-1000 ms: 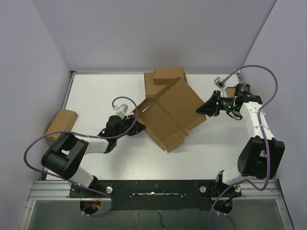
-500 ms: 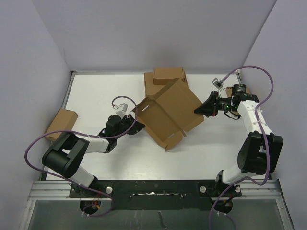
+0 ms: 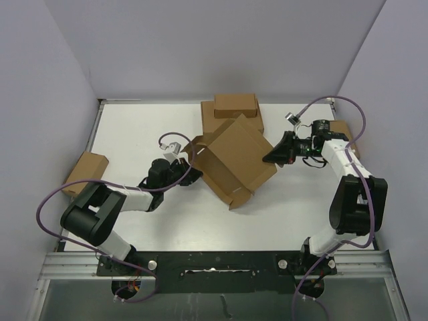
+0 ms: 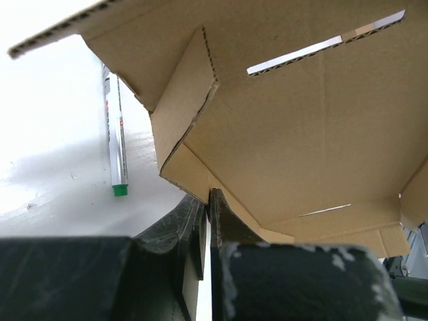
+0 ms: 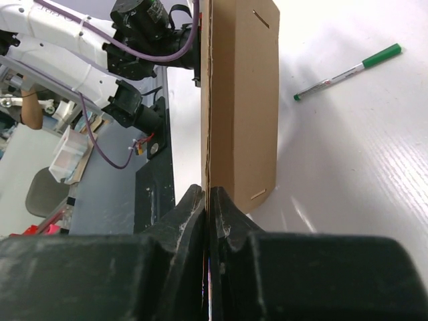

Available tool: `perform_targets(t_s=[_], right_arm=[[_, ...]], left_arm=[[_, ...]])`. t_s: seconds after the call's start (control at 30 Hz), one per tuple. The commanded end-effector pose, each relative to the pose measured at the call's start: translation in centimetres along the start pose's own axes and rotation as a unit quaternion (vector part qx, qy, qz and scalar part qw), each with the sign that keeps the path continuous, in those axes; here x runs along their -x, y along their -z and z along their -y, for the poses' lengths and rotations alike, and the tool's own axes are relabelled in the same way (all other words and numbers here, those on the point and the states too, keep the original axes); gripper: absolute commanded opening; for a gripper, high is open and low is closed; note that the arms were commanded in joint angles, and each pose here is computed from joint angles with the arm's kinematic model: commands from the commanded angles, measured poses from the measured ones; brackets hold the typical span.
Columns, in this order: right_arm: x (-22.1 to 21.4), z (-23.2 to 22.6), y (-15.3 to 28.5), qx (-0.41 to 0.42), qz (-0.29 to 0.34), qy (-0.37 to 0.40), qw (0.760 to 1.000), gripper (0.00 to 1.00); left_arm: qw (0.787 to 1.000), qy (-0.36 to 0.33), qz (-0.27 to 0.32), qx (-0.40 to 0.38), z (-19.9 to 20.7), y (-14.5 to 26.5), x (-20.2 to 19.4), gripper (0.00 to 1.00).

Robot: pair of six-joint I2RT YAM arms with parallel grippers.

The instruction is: Fold the paper box

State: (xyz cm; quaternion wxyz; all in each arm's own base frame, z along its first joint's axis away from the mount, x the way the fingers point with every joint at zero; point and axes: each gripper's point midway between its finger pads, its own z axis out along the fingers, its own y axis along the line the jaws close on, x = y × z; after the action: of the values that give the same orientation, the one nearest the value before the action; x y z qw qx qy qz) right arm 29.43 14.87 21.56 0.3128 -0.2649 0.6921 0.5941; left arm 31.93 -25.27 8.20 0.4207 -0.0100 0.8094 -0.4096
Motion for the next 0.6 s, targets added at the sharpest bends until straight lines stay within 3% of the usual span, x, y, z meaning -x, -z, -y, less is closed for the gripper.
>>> perform_targets(t_s=[0.0, 0.43, 0.57], right_arm=[[0.4, -0.5, -0.8, 0.020, -0.001, 0.008, 1.000, 0.00], [0.0, 1.1, -0.5, -0.019, -0.011, -0.002, 1.000, 0.00], [0.5, 1.3, 0.4, -0.035, -0.003, 0.007, 0.999, 0.00]], left_arm=[[0.997, -0.047, 0.018, -0.063, 2.7, -0.9, 1.7, 0.00], [0.997, -0.034, 0.005, -0.062, 2.4, -0.4, 0.8, 0.00], [0.998, -0.013, -0.004, -0.058, 2.4, 0.6, 0.5, 0.05]])
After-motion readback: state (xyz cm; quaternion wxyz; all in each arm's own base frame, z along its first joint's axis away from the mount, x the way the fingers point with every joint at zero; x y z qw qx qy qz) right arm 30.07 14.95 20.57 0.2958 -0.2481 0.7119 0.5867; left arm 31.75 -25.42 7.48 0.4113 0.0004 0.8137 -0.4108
